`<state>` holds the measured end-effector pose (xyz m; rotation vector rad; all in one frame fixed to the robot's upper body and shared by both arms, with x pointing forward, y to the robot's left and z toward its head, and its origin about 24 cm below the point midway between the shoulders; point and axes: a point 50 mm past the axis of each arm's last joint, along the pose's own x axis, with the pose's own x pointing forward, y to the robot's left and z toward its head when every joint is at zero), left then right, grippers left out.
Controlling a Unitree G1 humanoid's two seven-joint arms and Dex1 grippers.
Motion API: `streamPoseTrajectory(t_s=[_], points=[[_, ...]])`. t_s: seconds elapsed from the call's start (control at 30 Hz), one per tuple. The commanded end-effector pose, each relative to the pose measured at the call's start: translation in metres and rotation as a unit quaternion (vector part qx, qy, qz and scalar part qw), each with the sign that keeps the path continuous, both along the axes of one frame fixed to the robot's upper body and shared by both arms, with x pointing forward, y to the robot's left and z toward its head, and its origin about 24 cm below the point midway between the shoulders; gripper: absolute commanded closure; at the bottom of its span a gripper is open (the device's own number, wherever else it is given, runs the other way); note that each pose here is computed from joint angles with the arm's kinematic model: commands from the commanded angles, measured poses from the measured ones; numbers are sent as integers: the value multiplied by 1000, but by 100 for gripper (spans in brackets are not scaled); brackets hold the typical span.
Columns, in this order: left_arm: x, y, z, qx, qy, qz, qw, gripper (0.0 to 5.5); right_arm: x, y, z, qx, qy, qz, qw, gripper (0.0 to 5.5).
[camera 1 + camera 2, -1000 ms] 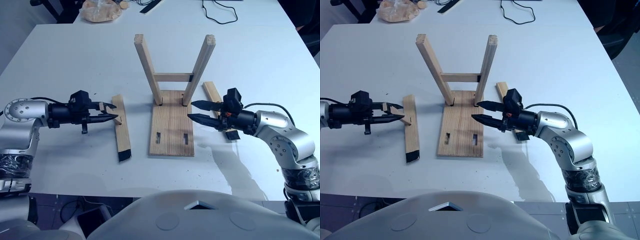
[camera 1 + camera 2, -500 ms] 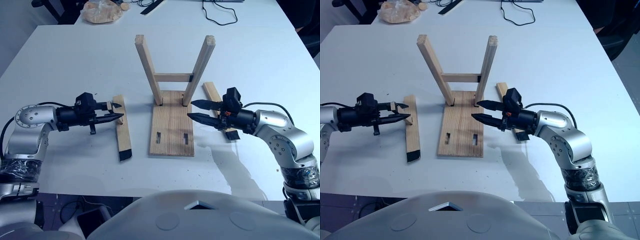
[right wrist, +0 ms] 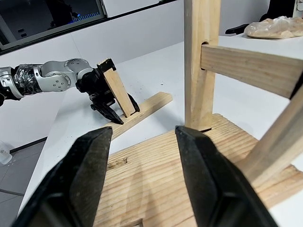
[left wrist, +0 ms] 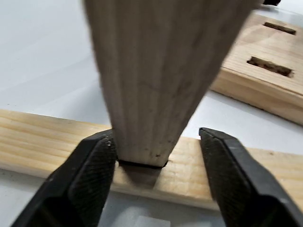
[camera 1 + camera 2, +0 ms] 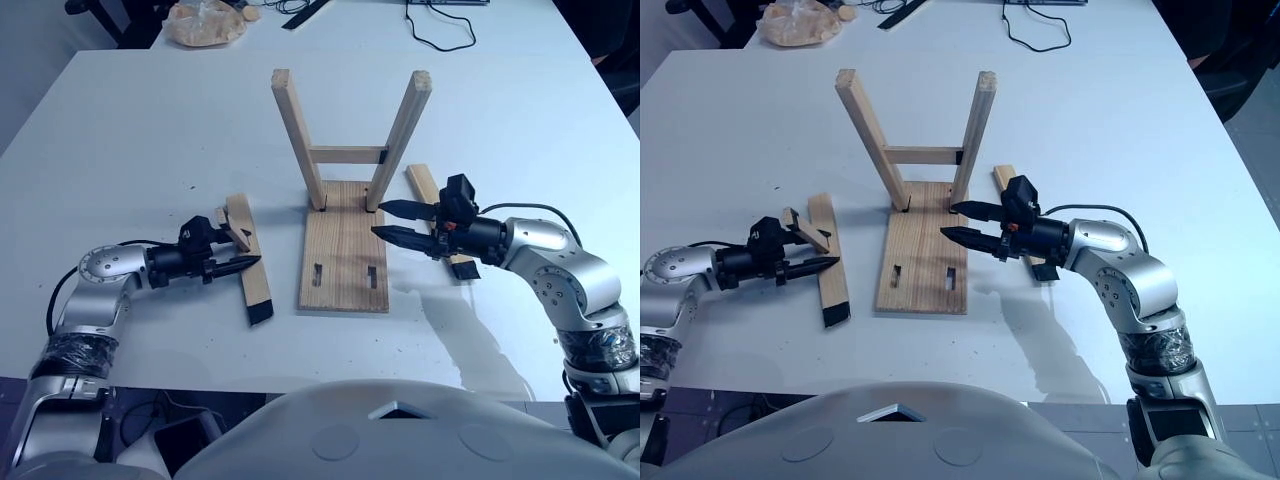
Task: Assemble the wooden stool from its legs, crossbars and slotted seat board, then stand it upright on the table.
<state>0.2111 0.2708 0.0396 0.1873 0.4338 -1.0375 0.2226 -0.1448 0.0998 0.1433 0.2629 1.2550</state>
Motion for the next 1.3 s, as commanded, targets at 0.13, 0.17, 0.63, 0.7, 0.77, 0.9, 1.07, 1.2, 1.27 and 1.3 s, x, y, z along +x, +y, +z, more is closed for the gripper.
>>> streamPoseTrajectory(t_s=[0.13, 0.17, 0.63, 0.7, 0.77, 0.9, 1.07, 1.2, 1.27, 1.3], points=[[-7, -15, 47, -76, -22, 6, 997, 237, 1, -5, 4, -3, -11, -7, 1000, 307], [-7, -17, 58, -84, -36, 2, 996, 237, 1, -5, 4, -3, -11, -8, 1000, 307], [4, -43, 146, -165, -161, -14, 973, 237, -1, -3, 2, -2, -14, -12, 1000, 307], [6, -46, 148, -167, -168, -10, 972, 237, -1, -2, 2, -1, -14, -12, 1000, 307], [7, -48, 151, -168, -174, -8, 970, 237, -1, -2, 2, 0, -14, -11, 1000, 307], [10, -50, 156, -174, -181, -3, 968, 237, -1, -3, 2, 1, -15, -11, 1000, 307], [11, -51, 156, -180, -182, -2, 967, 237, 1, -2, 4, 2, -16, -10, 1000, 307], [11, -53, 143, -165, -170, 1, 972, 237, 1, -2, 1, 0, -12, -12, 1000, 307], [11, -52, 116, -172, -130, 23, 976, 237, 1, -3, -2, -3, -8, -13, 1000, 307], [11, -51, 98, -177, -105, 39, 978, 237, 1, -3, -4, -3, -6, -14, 1000, 307]])
